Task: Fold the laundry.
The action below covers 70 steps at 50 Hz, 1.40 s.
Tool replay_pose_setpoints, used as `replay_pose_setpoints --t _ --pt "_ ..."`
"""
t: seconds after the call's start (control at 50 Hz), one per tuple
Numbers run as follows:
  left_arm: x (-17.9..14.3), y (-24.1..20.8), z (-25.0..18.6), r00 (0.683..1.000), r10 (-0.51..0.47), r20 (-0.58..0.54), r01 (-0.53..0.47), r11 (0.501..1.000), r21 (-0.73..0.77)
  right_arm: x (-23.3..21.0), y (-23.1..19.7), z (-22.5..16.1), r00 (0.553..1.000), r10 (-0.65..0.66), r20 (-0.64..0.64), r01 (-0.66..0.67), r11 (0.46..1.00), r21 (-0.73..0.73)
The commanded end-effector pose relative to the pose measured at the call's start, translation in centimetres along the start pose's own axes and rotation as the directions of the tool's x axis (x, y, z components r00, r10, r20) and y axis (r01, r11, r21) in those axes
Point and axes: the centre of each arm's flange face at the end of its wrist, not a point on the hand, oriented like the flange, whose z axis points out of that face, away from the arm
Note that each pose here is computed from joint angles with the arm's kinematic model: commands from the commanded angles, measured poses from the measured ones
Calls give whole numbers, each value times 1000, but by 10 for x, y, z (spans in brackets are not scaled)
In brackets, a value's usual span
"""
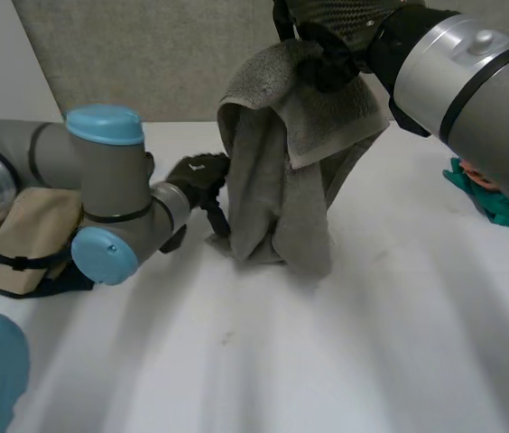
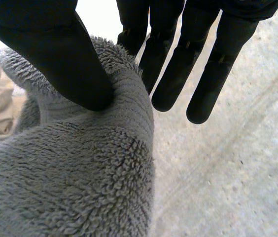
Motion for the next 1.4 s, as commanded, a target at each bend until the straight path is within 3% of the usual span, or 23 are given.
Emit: replay_pose_setpoints --t 0.02,0.16,0.24,0.3,0.34,0.42,0.48,0.58,0.68,0.76,0.82,0.96,1.1,1.2,1.26,1.4 --pt "22 19 5 983 -87 -159 77 994 -71 2 -15 -8 999 40 32 -41 998 49" --pt "46 30 -5 935 -181 -306 132 976 -176 25 -12 -5 996 78 -46 -75 995 60" --pt "43 24 -7 927 -200 -318 150 973 -175 37 2 1 993 79 -83 -75 996 40" --pt "31 9 -5 944 -190 -268 163 979 -122 43 13 5 993 69 -100 -67 998 18" --pt "14 -15 -4 970 -175 -169 171 984 -38 53 25 10 990 51 -134 -52 999 -4" --pt "-4 -65 -24 991 -132 -19 133 984 121 75 45 18 976 13 -218 -23 999 -42" --pt "1 -104 -53 998 -67 12 62 968 242 81 60 22 971 -27 -236 9 997 -76" --pt "28 -126 -88 998 58 12 -59 941 333 81 93 23 971 -118 -207 82 981 -176" --pt "56 -94 -99 982 183 43 -188 950 250 81 146 18 969 -196 -152 139 937 -321" --pt "65 -39 -96 944 311 113 -320 945 71 80 201 13 961 -266 -71 212 880 -424" --pt "74 2 -81 925 365 108 -366 931 -12 75 239 16 956 -293 -9 259 860 -440" --pt "86 69 -44 921 384 67 -376 920 -108 65 309 28 937 -350 3 316 843 -434" --pt "80 39 -58 933 349 89 -339 934 -112 87 301 28 906 -373 -201 242 845 -477" --pt "67 -14 -86 947 292 135 -293 956 -12 100 249 21 893 -305 -332 144 890 -432" --pt "59 -34 -95 949 275 154 -283 959 33 98 229 16 902 -262 -344 103 902 -419" --pt "37 -58 -98 951 269 152 -283 955 83 87 205 -7 938 -138 -318 -41 867 -496"
